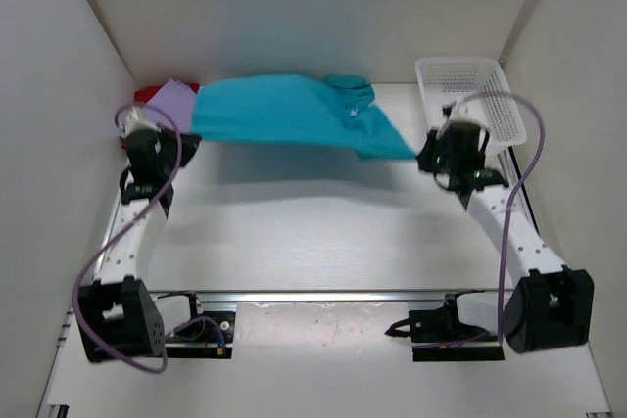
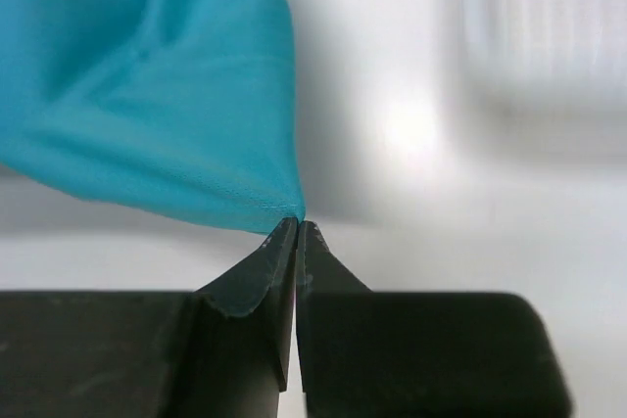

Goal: Fold and stack the t-shirts
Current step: Flatten out the tshirt, then fold the flattened tshirt in 1/3 of the way

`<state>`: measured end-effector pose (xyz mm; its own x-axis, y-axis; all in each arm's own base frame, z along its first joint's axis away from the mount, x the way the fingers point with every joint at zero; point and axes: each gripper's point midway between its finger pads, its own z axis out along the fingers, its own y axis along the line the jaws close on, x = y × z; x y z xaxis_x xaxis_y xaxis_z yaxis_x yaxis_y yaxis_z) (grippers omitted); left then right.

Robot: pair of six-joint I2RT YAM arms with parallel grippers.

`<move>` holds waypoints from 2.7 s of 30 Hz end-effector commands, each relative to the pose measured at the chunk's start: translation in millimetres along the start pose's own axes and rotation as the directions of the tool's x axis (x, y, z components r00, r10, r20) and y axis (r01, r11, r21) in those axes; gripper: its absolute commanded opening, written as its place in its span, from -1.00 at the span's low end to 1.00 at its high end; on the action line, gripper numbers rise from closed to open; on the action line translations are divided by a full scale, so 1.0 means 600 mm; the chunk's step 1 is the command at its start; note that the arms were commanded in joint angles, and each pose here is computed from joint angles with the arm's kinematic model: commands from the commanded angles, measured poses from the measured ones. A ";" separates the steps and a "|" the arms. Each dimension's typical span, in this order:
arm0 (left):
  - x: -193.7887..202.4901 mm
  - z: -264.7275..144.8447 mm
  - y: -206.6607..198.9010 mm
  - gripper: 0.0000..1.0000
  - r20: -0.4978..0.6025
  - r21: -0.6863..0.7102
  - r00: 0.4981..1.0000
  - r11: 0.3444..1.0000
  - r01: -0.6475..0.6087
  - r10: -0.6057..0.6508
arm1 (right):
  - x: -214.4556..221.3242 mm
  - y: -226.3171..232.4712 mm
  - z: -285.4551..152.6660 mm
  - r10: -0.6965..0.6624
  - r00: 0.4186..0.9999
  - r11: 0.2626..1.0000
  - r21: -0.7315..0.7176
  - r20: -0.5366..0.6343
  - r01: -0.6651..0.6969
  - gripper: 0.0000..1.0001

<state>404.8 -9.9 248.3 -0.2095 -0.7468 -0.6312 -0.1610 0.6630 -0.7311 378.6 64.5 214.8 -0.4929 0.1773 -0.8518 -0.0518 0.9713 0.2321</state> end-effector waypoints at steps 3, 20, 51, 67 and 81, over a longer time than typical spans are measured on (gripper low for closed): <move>0.104 -0.065 0.127 -1.00 -0.030 -0.147 0.998 0.987 -0.065 0.061 | 0.137 -0.036 -0.050 0.146 0.989 0.986 0.083 -0.005 -0.145 -1.00; 0.216 -0.142 0.220 -1.00 -0.252 -0.190 0.968 0.980 -0.050 0.000 | 0.350 0.044 -0.153 0.293 0.917 0.941 -0.086 -0.270 -0.326 -1.00; 0.179 0.126 0.237 -0.38 -0.296 -0.335 0.947 0.942 0.022 -0.127 | 0.081 0.014 0.220 0.198 0.959 0.968 -0.113 -0.200 -0.224 -0.92; 0.257 -0.021 0.263 -0.02 -0.317 -0.300 0.906 0.936 0.185 -0.281 | 0.221 -0.005 0.092 0.245 0.933 0.956 -0.094 -0.262 -0.278 -0.39; 0.271 -0.014 0.295 -0.37 -0.288 -0.357 0.909 0.914 0.191 -0.303 | 0.253 -0.009 0.128 0.262 0.906 0.945 -0.103 -0.333 -0.311 -0.49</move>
<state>329.4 -20.3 17.9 -0.4439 -0.8588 -0.2557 -0.5305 0.4818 -0.6975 345.5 96.5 30.7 -0.7877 0.3688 -0.4935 0.0656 0.8467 0.5280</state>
